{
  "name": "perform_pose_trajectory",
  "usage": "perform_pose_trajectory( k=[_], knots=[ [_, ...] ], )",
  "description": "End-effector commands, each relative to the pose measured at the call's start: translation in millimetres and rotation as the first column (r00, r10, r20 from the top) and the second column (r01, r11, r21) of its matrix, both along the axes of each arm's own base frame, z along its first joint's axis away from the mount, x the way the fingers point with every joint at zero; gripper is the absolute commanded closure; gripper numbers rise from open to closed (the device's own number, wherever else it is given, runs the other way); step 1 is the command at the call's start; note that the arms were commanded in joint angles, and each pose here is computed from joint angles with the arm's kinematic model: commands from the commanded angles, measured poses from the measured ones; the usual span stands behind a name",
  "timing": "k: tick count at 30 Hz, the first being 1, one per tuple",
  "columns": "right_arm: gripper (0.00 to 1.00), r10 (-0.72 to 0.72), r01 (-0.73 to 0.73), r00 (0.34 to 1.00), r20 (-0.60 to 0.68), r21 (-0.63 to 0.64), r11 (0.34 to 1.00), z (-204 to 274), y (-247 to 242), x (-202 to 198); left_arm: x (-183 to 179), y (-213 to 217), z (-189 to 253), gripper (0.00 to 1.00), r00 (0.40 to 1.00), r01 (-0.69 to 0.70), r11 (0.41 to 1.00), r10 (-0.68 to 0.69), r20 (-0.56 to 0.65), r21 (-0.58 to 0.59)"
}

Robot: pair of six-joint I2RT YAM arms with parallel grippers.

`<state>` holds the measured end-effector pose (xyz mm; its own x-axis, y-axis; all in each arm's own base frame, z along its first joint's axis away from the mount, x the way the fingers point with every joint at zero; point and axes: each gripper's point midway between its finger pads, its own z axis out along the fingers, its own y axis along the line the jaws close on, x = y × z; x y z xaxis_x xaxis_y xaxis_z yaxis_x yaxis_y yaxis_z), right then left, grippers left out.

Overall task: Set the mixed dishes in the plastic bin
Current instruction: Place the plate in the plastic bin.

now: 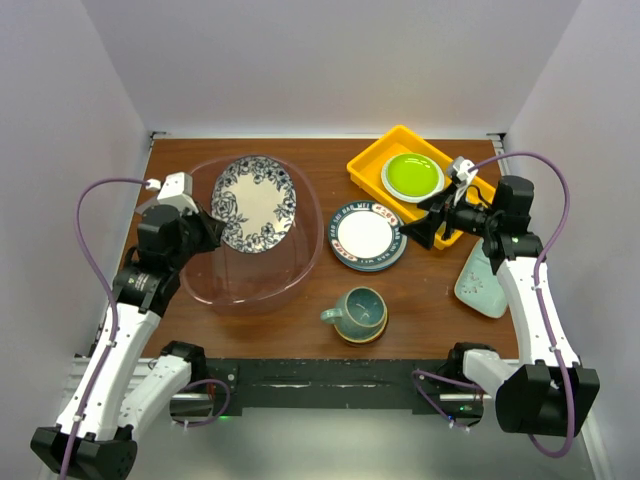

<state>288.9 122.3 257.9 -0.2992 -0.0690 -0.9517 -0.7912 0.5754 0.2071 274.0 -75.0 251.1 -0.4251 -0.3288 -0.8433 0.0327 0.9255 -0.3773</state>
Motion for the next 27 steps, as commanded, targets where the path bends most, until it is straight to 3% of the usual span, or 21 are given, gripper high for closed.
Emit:
perform_pose_trajectory(
  k=[1,17,27],
  knots=[
    [0.02,-0.003,0.003,0.999,0.038,-0.014,1.0,7,-2,4,15,-4,64,1.0,0.972,0.004,0.997,0.015,0.233,-0.079],
    [0.02,-0.001,0.001,0.999,0.039,-0.014,1.0,8,-2,3,33,-8,47,1.0,0.982,-0.004,0.997,0.019,0.188,-0.082],
    [0.02,0.004,-0.003,0.999,0.045,-0.015,1.0,10,-1,2,68,-12,-11,1.0,0.998,-0.04,0.987,0.046,0.036,-0.157]
  ],
)
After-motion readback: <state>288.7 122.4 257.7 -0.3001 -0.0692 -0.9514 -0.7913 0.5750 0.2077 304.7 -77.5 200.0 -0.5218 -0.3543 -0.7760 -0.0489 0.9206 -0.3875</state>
